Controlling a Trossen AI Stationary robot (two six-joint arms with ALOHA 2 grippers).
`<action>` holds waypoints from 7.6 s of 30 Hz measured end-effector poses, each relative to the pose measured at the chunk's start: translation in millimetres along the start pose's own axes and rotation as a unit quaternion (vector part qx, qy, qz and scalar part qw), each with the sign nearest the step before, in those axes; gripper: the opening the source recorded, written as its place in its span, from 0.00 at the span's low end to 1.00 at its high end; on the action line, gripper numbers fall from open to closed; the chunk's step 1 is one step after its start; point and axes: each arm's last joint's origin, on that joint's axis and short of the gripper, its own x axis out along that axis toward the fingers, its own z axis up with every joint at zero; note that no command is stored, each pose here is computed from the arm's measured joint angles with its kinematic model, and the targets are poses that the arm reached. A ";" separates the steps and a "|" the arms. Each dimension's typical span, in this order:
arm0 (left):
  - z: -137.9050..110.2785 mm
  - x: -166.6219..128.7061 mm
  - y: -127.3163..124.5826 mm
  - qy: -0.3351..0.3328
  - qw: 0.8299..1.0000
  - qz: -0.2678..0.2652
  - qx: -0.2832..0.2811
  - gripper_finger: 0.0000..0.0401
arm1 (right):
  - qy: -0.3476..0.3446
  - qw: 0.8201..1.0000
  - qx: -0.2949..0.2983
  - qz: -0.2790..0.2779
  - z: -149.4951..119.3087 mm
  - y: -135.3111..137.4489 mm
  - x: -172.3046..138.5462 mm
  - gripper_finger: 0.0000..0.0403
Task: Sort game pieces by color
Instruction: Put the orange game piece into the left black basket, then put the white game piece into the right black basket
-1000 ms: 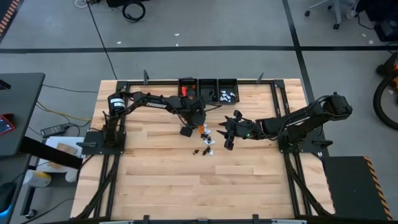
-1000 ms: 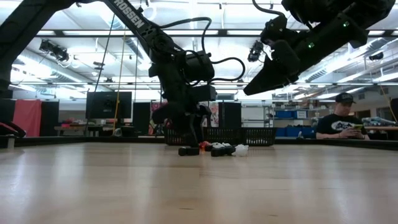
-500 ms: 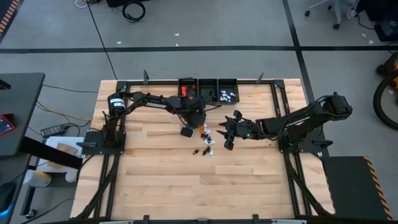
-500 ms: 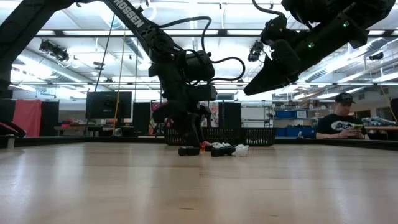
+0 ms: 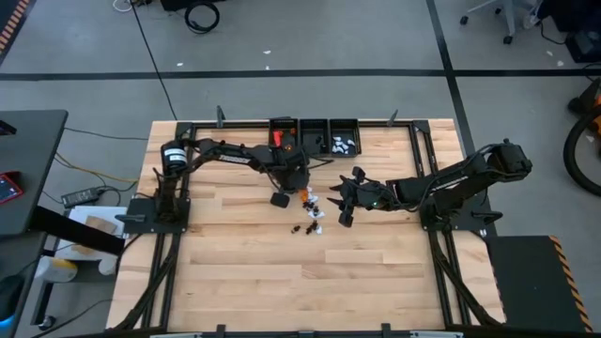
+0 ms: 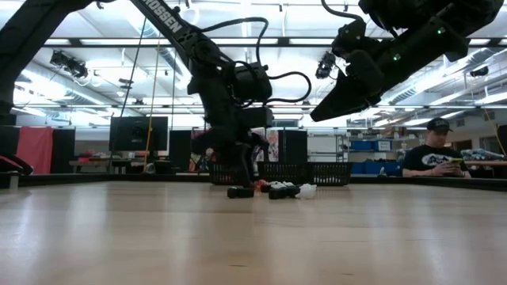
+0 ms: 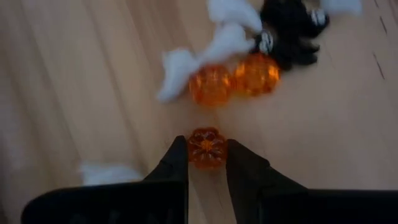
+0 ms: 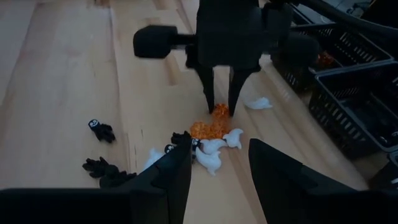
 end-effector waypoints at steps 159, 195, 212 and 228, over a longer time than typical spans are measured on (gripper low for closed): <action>-71.1 55.1 -25.9 -0.327 0.883 0.240 -0.237 0.50 | -0.045 0.999 -0.003 0.019 9.0 3.4 -1.0 0.41; -61.3 54.9 -37.4 -0.277 0.910 0.230 -0.207 0.10 | -0.042 0.999 -0.008 0.022 8.4 3.5 -1.0 0.41; -47.2 26.2 -50.2 -0.256 0.930 0.181 -0.193 0.10 | -0.043 0.999 -0.004 0.019 8.4 4.5 -1.6 0.41; 5.6 0.2 -12.2 -0.328 0.924 0.134 -0.144 0.10 | -0.018 0.990 0.093 -0.107 8.0 -15.9 -30.9 0.41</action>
